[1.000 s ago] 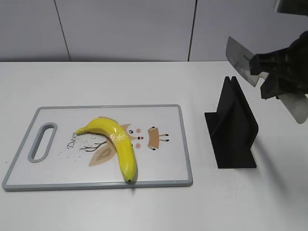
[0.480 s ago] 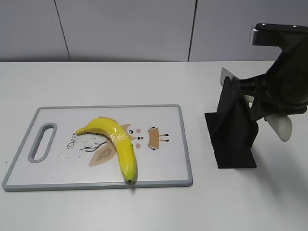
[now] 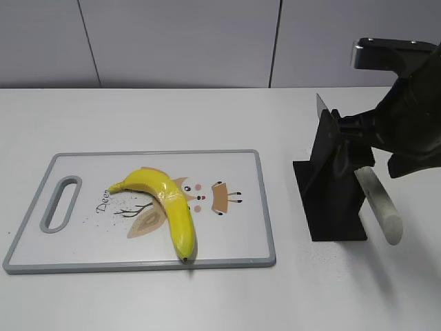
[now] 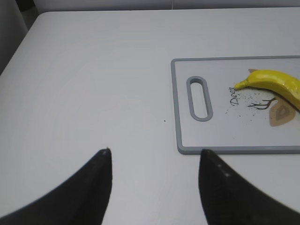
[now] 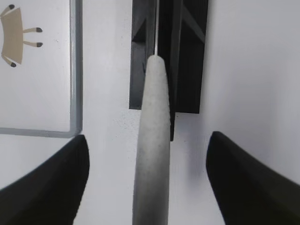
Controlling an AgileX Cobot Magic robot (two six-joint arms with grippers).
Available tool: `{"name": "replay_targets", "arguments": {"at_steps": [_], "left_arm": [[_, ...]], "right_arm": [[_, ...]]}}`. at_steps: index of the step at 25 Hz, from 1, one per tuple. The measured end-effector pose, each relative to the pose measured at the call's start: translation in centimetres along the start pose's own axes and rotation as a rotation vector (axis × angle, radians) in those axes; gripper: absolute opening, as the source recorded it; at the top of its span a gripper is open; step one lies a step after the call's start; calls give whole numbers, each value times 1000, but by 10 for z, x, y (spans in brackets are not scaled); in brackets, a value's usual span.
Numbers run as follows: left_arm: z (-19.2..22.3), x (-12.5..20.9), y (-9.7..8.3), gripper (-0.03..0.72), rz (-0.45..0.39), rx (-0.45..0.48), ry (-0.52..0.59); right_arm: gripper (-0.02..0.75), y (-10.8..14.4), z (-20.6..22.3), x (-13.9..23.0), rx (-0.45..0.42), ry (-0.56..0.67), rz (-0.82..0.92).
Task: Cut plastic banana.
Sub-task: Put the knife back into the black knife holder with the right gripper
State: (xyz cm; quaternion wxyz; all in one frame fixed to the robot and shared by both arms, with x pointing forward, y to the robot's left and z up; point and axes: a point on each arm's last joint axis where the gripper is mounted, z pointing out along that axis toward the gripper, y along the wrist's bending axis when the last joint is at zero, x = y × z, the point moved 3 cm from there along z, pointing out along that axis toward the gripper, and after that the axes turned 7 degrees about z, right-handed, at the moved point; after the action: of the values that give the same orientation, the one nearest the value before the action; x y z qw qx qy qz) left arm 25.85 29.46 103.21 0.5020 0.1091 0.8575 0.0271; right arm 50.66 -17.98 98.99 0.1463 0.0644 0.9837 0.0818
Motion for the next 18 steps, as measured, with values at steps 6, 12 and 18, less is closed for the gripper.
{"name": "replay_targets", "arguments": {"at_steps": [6,12,18], "left_arm": [[0,0,0,566,0,0,0],[0,0,0,551,0,0,0],[0,0,0,549,0,0,0]], "right_arm": [[603,-4,-25,9,-7,-6,-99],[597,-31,-48,53,-14,-22,-298],[594,-61,-61,103,-41,-98,-386]]}}
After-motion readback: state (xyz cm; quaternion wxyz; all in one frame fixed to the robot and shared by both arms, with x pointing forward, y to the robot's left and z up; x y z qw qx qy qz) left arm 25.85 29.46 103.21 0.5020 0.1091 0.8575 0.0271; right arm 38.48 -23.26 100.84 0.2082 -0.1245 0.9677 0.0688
